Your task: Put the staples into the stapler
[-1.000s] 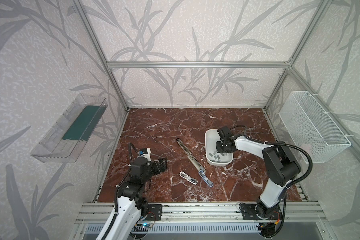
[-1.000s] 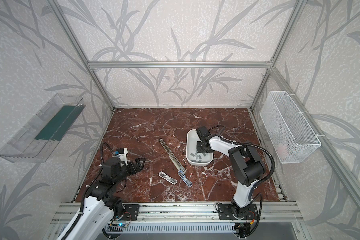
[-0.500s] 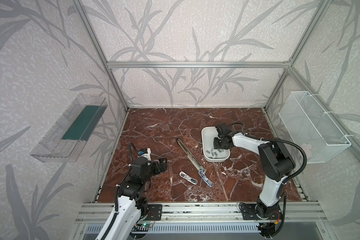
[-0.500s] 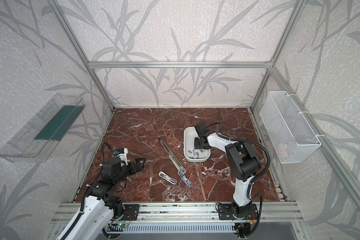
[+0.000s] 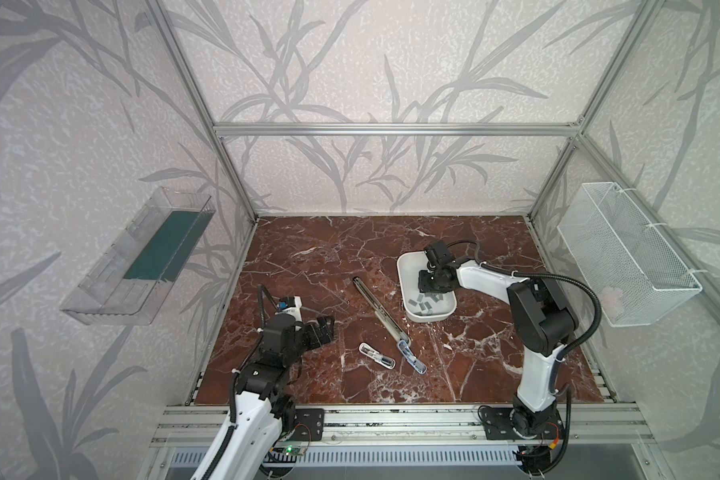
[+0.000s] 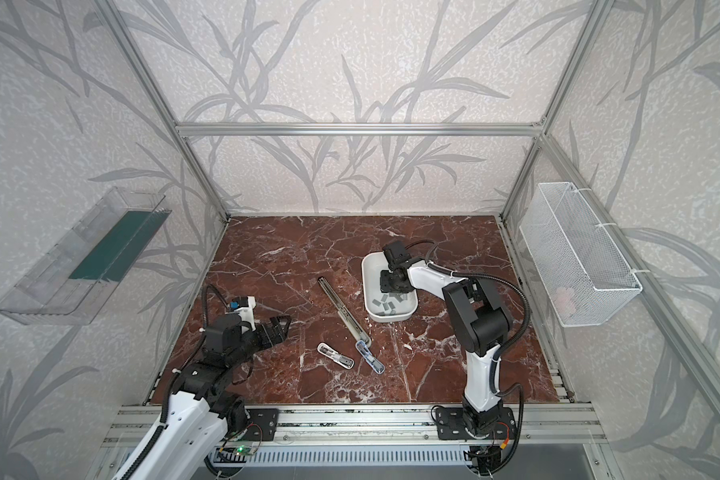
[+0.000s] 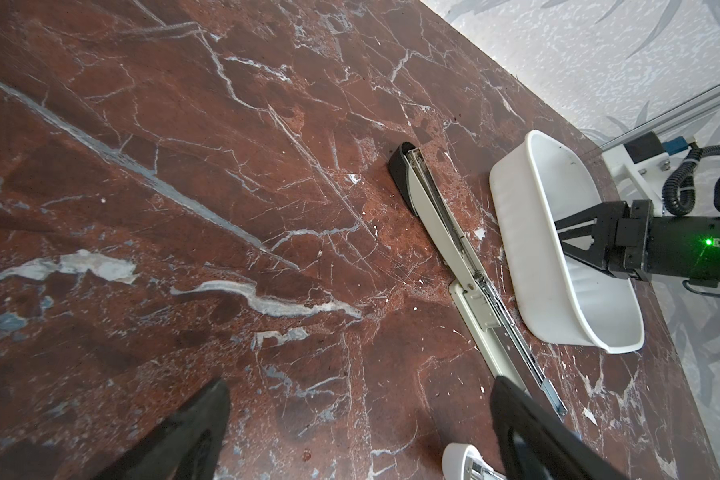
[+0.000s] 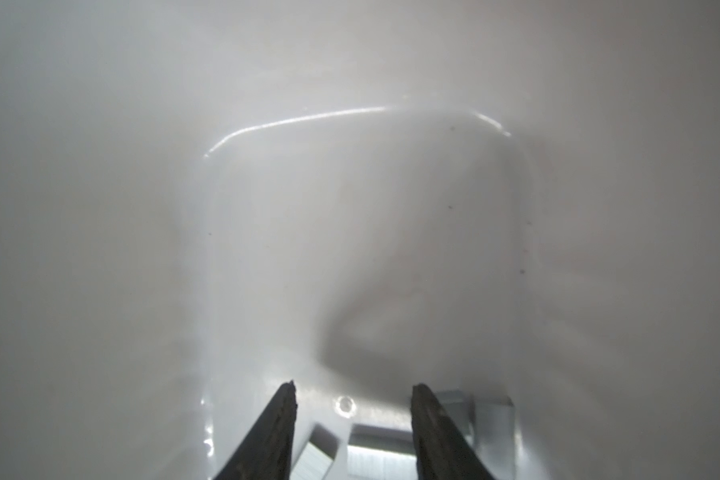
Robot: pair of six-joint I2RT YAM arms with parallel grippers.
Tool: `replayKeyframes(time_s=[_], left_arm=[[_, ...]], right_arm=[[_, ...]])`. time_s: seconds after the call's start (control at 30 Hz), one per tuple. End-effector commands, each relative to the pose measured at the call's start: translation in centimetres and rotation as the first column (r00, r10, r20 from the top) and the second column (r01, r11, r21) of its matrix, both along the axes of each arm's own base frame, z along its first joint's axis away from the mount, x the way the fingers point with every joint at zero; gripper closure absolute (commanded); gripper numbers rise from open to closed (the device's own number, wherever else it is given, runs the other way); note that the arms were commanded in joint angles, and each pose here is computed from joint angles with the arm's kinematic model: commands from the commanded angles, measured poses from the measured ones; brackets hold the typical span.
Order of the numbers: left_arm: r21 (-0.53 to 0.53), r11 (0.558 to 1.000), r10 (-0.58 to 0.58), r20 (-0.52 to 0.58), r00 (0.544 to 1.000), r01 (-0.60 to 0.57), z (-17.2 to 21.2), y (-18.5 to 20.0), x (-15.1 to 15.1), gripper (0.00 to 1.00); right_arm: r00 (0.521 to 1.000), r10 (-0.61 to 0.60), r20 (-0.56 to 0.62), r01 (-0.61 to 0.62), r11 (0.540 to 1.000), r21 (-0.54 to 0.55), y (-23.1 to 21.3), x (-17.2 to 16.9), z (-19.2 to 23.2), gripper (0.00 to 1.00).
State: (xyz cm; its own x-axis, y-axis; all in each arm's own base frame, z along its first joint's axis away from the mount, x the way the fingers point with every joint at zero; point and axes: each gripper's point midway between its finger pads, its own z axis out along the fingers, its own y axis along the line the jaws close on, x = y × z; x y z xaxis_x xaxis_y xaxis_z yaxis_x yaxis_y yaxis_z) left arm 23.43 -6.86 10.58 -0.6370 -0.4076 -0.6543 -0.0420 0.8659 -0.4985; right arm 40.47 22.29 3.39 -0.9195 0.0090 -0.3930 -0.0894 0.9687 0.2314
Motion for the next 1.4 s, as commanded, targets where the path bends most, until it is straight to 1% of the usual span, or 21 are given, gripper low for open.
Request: replayKeyframes(time_s=[0.0, 0.1, 0.2, 0.3, 0.37, 0.43, 0.57, 0.73, 1.07, 1.27, 1.37], left_arm=[[0.009, 1.000, 0.000, 0.026, 1.000, 0.000, 0.6, 0.1, 0.2, 0.02], [0.009, 1.000, -0.001, 0.028, 1.000, 0.001, 0.7, 0.1, 0.3, 0.02], [0.008, 1.000, -0.003, 0.026, 1.000, 0.003, 0.7, 0.1, 0.3, 0.02], [0.009, 1.000, -0.005, 0.029, 1.000, 0.005, 0.7, 0.0, 0.3, 0.02], [0.007, 1.000, -0.007, 0.027, 1.000, 0.007, 0.7, 0.0, 0.3, 0.02], [0.009, 1.000, -0.009, 0.027, 1.000, 0.009, 0.7, 0.0, 0.3, 0.02], [0.006, 1.000, -0.014, 0.027, 1.000, 0.014, 0.7, -0.1, 0.3, 0.02], [0.005, 1.000, -0.026, 0.020, 0.999, 0.026, 0.6, -0.3, 0.4, 0.02], [0.004, 0.999, -0.034, 0.020, 0.999, 0.034, 0.6, -0.5, 0.4, 0.01], [0.008, 1.000, -0.027, 0.016, 1.000, 0.027, 0.5, -0.3, 0.4, 0.01], [0.011, 1.000, -0.021, 0.014, 1.000, 0.021, 0.5, -0.2, 0.4, 0.01]], right_arm=[[0.999, 0.047, 0.004, -0.047, 0.999, -0.012, 1.4, 0.2, 0.3, 0.54], [0.998, 0.062, 0.010, -0.061, 0.998, -0.035, 1.8, 0.3, 0.6, 0.55], [0.998, 0.055, 0.033, -0.051, 0.993, -0.110, 0.7, 0.2, 1.6, 0.55], [0.998, 0.007, 0.054, 0.006, 0.976, -0.220, -1.9, -0.1, 2.2, 0.60], [0.998, -0.019, 0.054, 0.033, 0.958, -0.284, -3.6, -0.6, 2.2, 0.66], [0.998, -0.040, 0.041, 0.051, 0.947, -0.317, -4.8, -1.1, 2.0, 0.71], [0.997, -0.069, 0.017, 0.070, 0.944, -0.321, -6.0, -2.2, 1.2, 0.76], [0.996, -0.090, 0.001, 0.085, 0.939, -0.333, -6.6, -3.0, 0.6, 0.76], [0.996, -0.089, -0.015, 0.079, 0.937, -0.341, -6.4, -2.2, -1.2, 0.77], [0.998, -0.066, -0.008, 0.061, 0.949, -0.311, -5.4, -0.8, -1.9, 0.70], [0.999, -0.049, -0.002, 0.046, 0.957, -0.285, -4.7, -0.1, -1.9, 0.67]])
